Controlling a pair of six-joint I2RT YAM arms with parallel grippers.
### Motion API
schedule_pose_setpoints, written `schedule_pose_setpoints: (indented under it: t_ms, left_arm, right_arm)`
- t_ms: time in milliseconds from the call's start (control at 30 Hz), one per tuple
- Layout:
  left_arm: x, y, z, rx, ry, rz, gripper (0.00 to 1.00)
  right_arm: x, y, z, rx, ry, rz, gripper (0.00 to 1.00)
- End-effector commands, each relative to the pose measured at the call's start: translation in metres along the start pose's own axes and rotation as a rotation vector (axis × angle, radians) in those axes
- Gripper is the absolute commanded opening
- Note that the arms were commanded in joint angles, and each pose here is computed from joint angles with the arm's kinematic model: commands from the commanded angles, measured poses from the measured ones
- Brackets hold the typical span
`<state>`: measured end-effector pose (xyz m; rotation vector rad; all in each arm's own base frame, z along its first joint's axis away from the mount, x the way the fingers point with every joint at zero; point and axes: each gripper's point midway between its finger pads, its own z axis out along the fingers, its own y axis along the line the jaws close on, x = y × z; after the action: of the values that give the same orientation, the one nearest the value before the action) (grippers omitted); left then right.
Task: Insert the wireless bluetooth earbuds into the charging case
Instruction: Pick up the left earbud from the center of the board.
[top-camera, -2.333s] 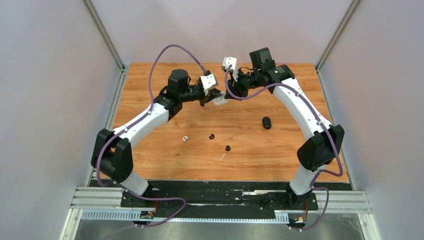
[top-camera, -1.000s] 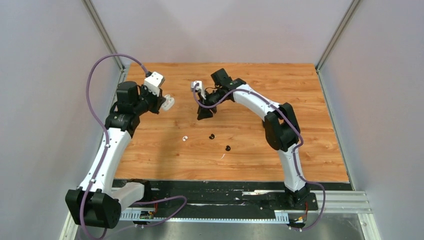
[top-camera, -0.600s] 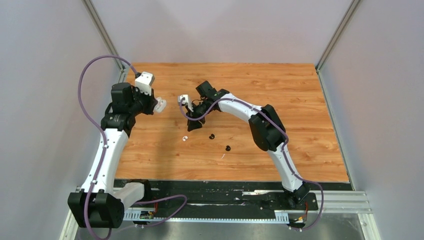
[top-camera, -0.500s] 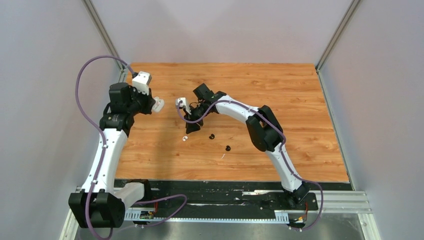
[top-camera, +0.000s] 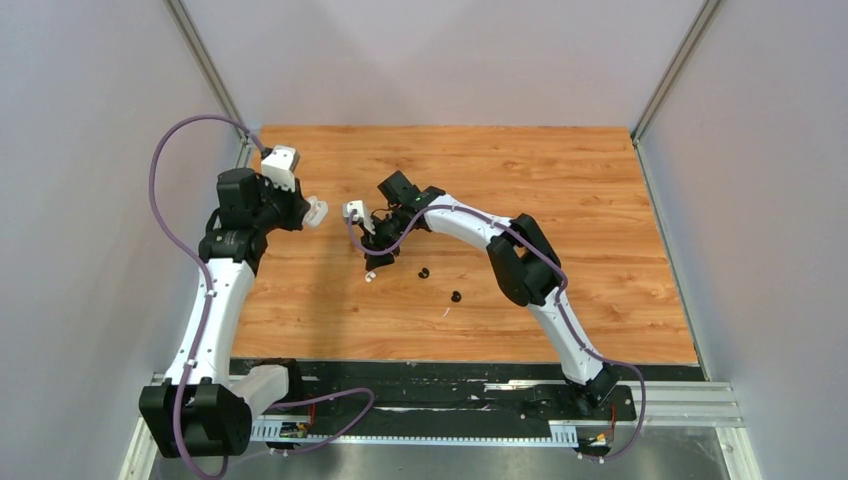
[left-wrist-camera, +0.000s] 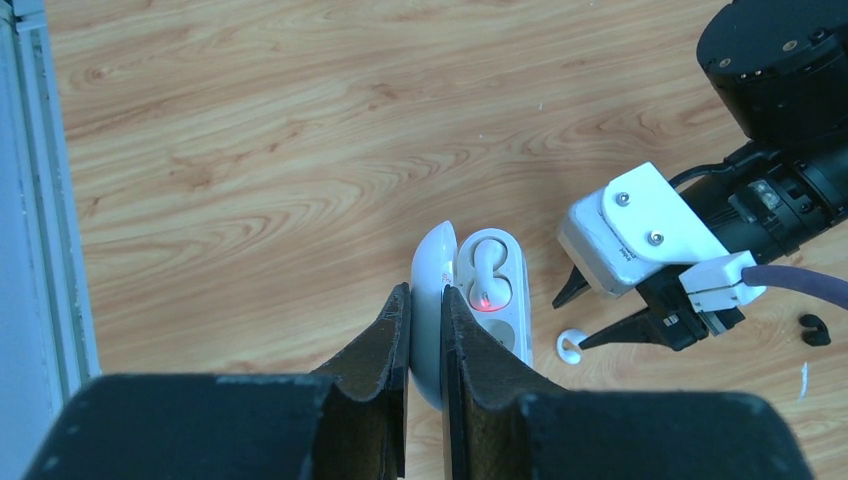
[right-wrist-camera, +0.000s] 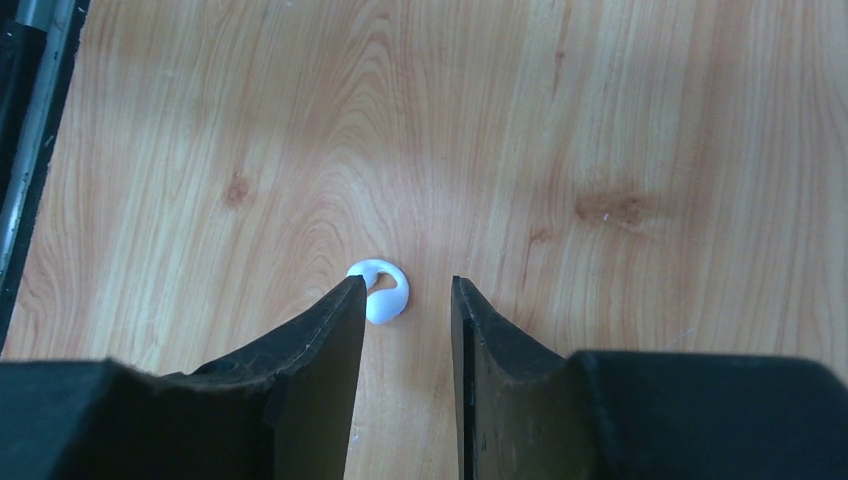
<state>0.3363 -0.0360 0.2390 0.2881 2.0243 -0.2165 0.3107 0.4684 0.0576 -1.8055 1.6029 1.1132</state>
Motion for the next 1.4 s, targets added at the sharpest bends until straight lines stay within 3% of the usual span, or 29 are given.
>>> schedule_pose_setpoints:
  t_ms: [0, 1367]
  left_arm:
    - [-0.01, -0.003, -0.006, 0.007, -0.061, 0.003, 0.0]
    - [0.006, -0.006, 0.013, 0.053, -0.04, -0.003, 0.0]
  right_arm:
    - [0.002, -0.006, 0.002, 0.011, -0.006, -0.051, 0.36]
    - [0.024, 0.015, 0.007, -0.065, 0.024, -0.068, 0.36]
